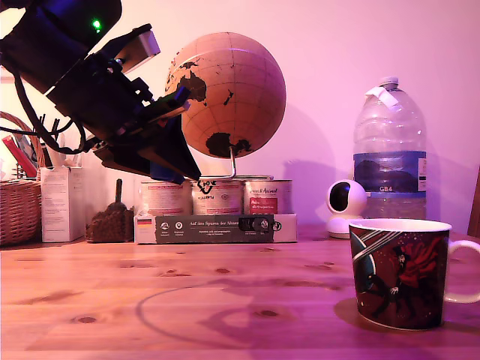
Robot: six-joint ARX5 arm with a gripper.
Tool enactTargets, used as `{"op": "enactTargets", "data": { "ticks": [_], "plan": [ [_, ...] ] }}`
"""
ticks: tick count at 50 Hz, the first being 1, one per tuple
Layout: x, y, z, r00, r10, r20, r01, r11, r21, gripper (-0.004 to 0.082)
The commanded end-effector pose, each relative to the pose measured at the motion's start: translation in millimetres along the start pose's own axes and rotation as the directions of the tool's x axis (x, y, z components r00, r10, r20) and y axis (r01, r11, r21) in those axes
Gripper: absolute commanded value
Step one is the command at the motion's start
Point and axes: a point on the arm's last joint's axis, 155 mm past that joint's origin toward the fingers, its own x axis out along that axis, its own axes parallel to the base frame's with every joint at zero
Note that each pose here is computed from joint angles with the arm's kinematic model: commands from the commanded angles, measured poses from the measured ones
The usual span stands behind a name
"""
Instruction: Pick up the coffee capsules from the table one by one and drop them inside the nearest coffee cup
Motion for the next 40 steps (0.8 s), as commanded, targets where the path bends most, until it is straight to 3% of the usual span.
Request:
{"op": "enactTargets", "data": {
  "ticks": [1, 19, 40],
  "plan": [
    [4, 0, -6, 1.0, -0.003, -0.004, 0.003, 1.0, 0.003, 0.0219],
    [-1, -12, -7, 0.998, -0.059, -0.015, 0.06, 0.998, 0.006, 0.0215],
    [-35, -38, 15, 0.993, -0.114, 0.041, 0.11, 0.99, 0.092, 0.0213]
  ]
}}
